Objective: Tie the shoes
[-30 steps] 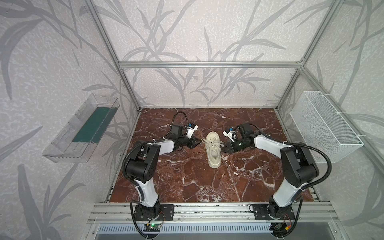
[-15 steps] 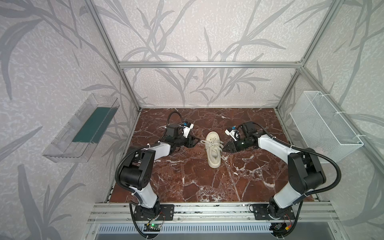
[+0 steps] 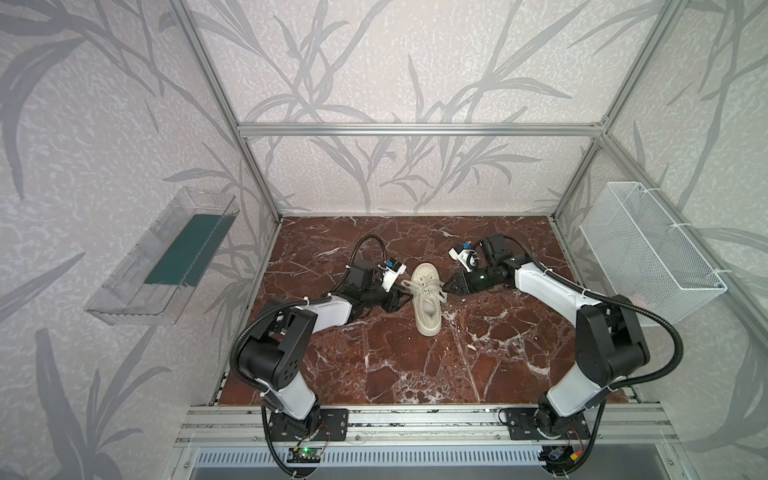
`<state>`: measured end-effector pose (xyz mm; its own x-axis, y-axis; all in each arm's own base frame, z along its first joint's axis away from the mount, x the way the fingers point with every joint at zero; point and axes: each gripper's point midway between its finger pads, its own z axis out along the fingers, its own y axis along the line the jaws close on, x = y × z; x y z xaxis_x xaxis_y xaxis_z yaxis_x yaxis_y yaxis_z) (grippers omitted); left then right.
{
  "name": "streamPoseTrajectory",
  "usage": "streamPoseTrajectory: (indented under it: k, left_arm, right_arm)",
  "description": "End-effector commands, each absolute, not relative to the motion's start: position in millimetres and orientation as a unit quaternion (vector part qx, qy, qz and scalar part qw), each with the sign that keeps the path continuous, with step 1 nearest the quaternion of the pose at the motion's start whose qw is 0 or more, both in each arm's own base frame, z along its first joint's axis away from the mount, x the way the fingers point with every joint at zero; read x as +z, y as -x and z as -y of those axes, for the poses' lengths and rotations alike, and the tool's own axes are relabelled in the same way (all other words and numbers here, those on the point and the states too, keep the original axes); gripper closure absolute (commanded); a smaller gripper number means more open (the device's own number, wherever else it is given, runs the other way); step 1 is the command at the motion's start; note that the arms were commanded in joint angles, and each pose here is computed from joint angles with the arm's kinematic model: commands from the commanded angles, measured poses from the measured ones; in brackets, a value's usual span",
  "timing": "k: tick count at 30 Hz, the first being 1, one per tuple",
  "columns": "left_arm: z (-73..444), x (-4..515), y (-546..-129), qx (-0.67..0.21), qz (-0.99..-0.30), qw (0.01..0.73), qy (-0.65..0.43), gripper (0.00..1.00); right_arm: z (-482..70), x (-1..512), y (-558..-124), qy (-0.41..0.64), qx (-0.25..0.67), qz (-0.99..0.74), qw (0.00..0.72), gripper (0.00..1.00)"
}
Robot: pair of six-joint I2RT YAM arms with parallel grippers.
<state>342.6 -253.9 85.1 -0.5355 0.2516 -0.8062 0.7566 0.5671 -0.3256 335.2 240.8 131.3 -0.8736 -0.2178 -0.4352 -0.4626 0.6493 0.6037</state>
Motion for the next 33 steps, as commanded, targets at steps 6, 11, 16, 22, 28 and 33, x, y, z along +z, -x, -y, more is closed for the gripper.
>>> streamPoseTrajectory:
  k: [6,11,16,22,28,33]
  left_arm:
    - [267.0,86.1,-359.8,-0.340,-0.794,0.383,-0.328,0.56]
    - [271.6,83.0,-358.9,-0.348,-0.792,0.374,-0.335,0.56]
    - [278.2,80.4,-357.4,-0.357,-0.789,0.365,-0.343,0.54]
    - [283.8,80.5,-357.1,-0.364,-0.786,0.362,-0.346,0.60]
    - [283.4,80.5,-353.9,-0.362,-0.787,0.360,-0.345,0.82]
    - [279.8,82.8,-350.5,-0.355,-0.791,0.363,-0.343,0.85]
  right_arm:
    - [-265.1,121.9,-349.8,0.203,0.357,-0.899,0.150,0.61]
    - [-278.8,111.4,-355.4,0.215,0.337,-0.906,0.139,0.61]
    - [-289.0,106.6,-358.7,0.223,0.331,-0.907,0.134,0.62]
    - [-291.2,100.7,-360.6,0.228,0.314,-0.912,0.130,0.62]
    - [-291.8,89.0,-358.6,0.230,0.297,-0.919,0.124,0.62]
    - [-290.3,83.7,-359.8,0.229,0.284,-0.923,0.126,0.63]
